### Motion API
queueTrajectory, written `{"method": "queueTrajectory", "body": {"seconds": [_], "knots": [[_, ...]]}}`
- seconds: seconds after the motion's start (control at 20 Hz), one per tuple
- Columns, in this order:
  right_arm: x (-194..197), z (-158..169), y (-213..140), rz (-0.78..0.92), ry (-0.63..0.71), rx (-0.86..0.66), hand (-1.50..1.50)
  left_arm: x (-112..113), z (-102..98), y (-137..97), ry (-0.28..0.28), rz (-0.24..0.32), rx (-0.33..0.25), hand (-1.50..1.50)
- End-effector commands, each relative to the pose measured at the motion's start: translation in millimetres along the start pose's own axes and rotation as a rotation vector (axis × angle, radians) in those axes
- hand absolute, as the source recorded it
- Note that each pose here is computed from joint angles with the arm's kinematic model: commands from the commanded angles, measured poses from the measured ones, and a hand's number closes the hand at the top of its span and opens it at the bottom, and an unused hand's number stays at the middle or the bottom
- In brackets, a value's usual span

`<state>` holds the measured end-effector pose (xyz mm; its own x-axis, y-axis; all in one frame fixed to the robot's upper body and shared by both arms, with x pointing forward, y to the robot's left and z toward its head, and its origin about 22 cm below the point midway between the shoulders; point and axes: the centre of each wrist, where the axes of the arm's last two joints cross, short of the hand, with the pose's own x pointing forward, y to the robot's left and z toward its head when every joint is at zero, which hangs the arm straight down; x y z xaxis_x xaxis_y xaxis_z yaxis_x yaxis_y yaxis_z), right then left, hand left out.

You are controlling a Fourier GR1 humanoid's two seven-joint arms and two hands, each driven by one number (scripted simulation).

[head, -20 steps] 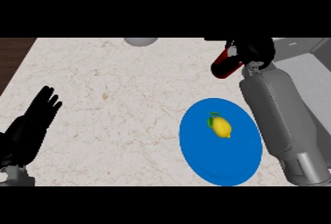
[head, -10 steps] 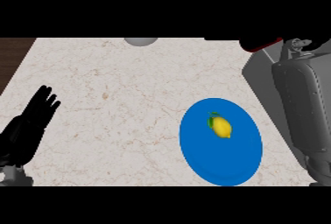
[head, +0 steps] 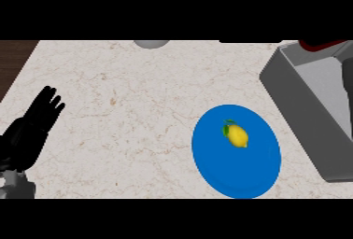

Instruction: Pick the can from the plate and place it in the cardboard box

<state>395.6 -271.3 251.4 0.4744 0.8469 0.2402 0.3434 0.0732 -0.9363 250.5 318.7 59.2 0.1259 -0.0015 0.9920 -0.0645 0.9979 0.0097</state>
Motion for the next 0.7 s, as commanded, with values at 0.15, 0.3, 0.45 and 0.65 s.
{"method": "queueTrajectory", "body": {"seconds": [0.15, 0.3, 0.45, 0.65], "knots": [[-47.6, -25.7, 13.4, 0.014, -0.018, -0.017, 1.5, 2.3, 8.9, 7.4, -0.001, 0.009, 0.008, 0.0], [-53.3, -34.0, 40.0, -0.01, -0.019, -0.018, 1.5, -1.0, 10.2, -11.6, -0.027, -0.019, -0.001, 0.0], [-76.1, -44.8, 54.2, -0.023, -0.013, -0.004, 1.5, 3.7, -6.9, 6.2, -0.011, -0.003, -0.005, 0.0], [-106.3, -39.6, 93.4, -0.038, 0.008, 0.051, 1.5, 5.0, 6.8, -8.3, -0.006, 0.01, -0.006, 0.0]]}}
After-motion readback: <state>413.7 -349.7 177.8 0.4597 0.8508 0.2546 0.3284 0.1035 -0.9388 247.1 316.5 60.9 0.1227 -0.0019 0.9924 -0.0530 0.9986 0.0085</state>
